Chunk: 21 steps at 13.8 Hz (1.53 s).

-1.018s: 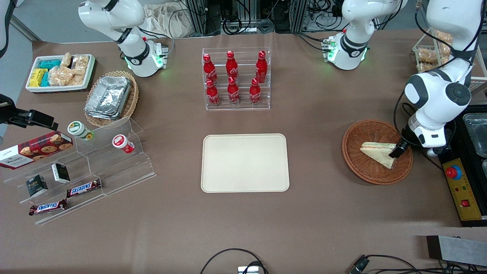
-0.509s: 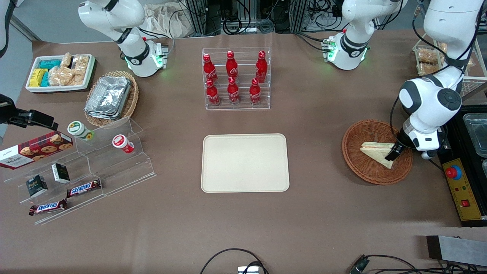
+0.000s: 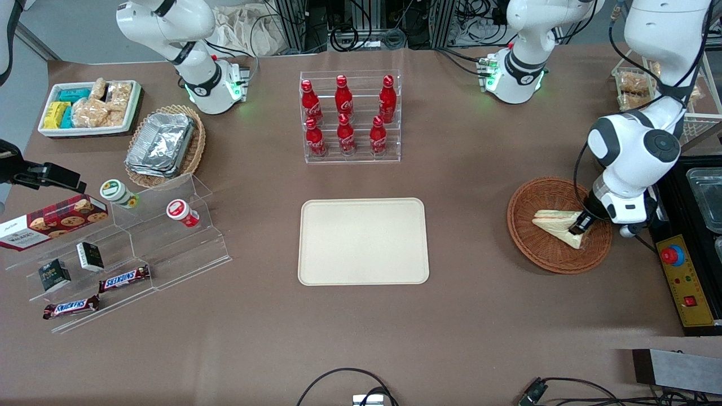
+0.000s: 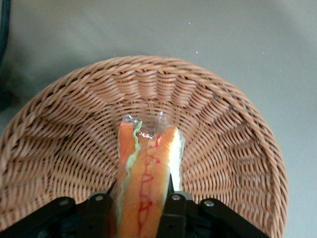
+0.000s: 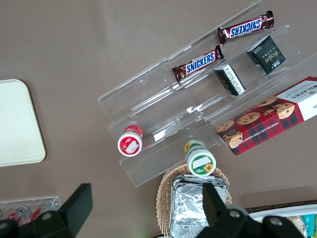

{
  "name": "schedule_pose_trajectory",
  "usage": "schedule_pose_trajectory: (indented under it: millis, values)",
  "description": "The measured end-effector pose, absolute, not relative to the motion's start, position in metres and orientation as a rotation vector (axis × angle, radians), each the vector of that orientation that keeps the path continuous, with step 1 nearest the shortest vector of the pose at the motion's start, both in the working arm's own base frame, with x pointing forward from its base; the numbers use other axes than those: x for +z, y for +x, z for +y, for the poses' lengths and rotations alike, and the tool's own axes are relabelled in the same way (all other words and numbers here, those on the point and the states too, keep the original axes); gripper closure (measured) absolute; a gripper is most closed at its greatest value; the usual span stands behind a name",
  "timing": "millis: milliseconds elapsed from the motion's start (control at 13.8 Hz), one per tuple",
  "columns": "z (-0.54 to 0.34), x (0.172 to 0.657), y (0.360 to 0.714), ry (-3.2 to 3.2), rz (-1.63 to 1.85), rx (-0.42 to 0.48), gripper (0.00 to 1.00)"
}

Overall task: Place sandwich from basket to tray
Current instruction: 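Lift the sandwich with the left gripper and carry it toward the cream tray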

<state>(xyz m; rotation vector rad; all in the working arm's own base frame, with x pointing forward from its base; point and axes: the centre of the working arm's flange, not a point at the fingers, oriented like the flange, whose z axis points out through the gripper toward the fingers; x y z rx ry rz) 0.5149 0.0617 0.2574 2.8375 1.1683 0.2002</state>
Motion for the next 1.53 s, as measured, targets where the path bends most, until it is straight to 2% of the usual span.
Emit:
schedule_pose_trajectory:
  millis: [145,291,364,655,873,1091,1527]
  values:
    - [0.06,0.288,0.512,2.899,1.067,0.155,0.67]
    - [0.045,0.326,0.509,2.961,0.926,0.136,0.76]
    - [0.028,0.346,0.508,2.993,0.844,0.124,0.79]
    - [-0.071,0.443,0.522,3.113,0.549,0.029,0.83]
    - [-0.151,0.491,0.525,3.116,0.464,0.074,0.83]
    - [-0.22,0.485,0.525,3.141,0.365,0.089,0.83]
    - [-0.345,0.431,0.531,3.195,-0.007,0.095,0.83]
